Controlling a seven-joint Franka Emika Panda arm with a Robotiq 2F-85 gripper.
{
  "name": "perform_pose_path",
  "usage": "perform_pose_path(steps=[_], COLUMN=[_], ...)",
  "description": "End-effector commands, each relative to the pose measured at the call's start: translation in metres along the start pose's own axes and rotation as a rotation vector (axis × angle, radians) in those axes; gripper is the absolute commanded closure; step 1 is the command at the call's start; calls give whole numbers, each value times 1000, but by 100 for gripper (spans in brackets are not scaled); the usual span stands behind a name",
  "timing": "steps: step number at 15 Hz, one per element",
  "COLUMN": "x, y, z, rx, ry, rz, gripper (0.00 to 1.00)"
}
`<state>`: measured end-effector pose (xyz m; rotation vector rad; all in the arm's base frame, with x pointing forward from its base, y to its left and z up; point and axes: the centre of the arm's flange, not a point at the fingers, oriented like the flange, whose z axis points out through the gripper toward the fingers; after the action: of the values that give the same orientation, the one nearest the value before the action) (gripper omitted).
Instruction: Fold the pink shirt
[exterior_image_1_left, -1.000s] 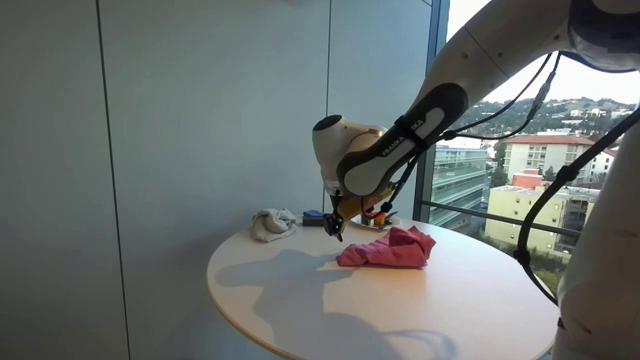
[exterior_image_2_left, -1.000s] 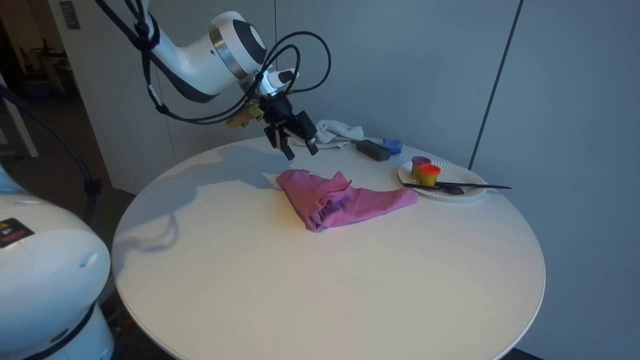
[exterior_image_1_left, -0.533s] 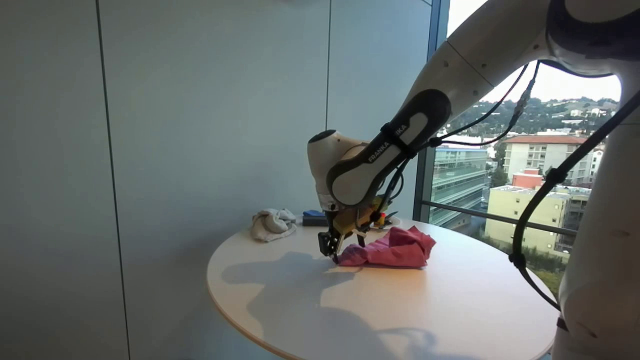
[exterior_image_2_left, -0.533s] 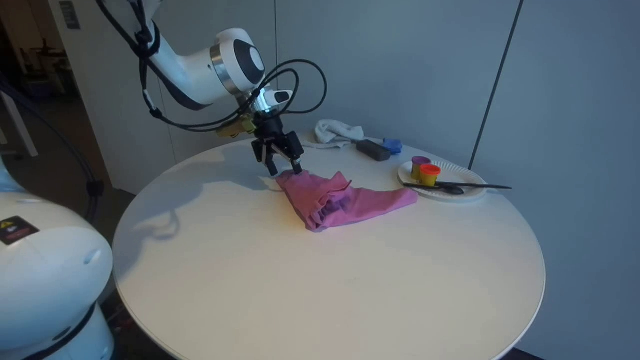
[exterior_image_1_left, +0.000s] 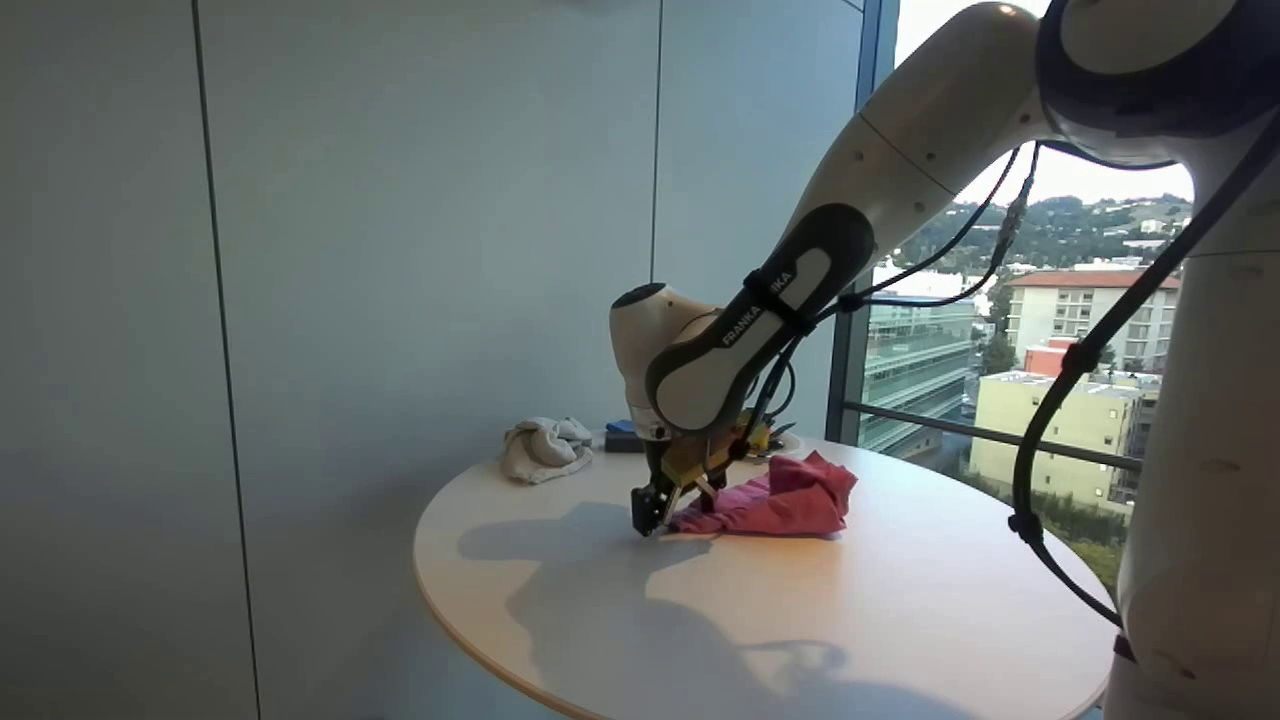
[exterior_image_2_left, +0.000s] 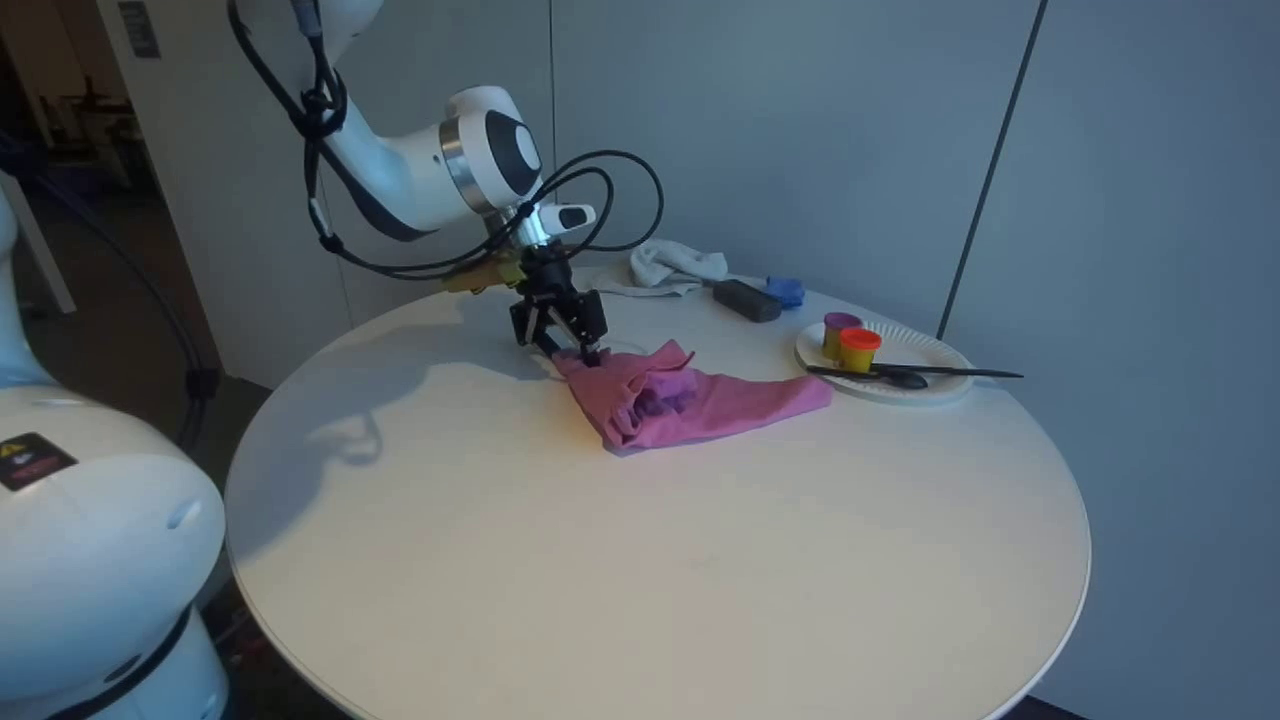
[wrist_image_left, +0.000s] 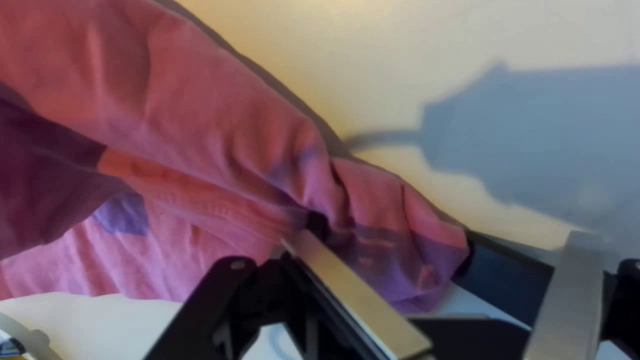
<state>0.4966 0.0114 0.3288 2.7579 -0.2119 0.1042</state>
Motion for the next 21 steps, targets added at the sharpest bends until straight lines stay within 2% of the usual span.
perform_pose_path(steps=[1, 4, 6, 8, 9, 11, 13, 16, 21], x=[13, 21, 26, 31, 31, 28, 21, 6, -22], y=[-3, -15, -30, -50, -60, -69, -63, -33, 20], z=[-3, -24, -45, -67, -78, -97, -110, -107, -101], rx=[44, 71, 108, 138, 151, 111, 54, -37, -226], ry=[47, 104, 172, 241, 265, 288, 274, 202, 148], rz=[-45, -111, -187, -269, -310, -336, -278, -133, 81], gripper=[64, 87, 96, 97, 94, 93, 93, 93, 93])
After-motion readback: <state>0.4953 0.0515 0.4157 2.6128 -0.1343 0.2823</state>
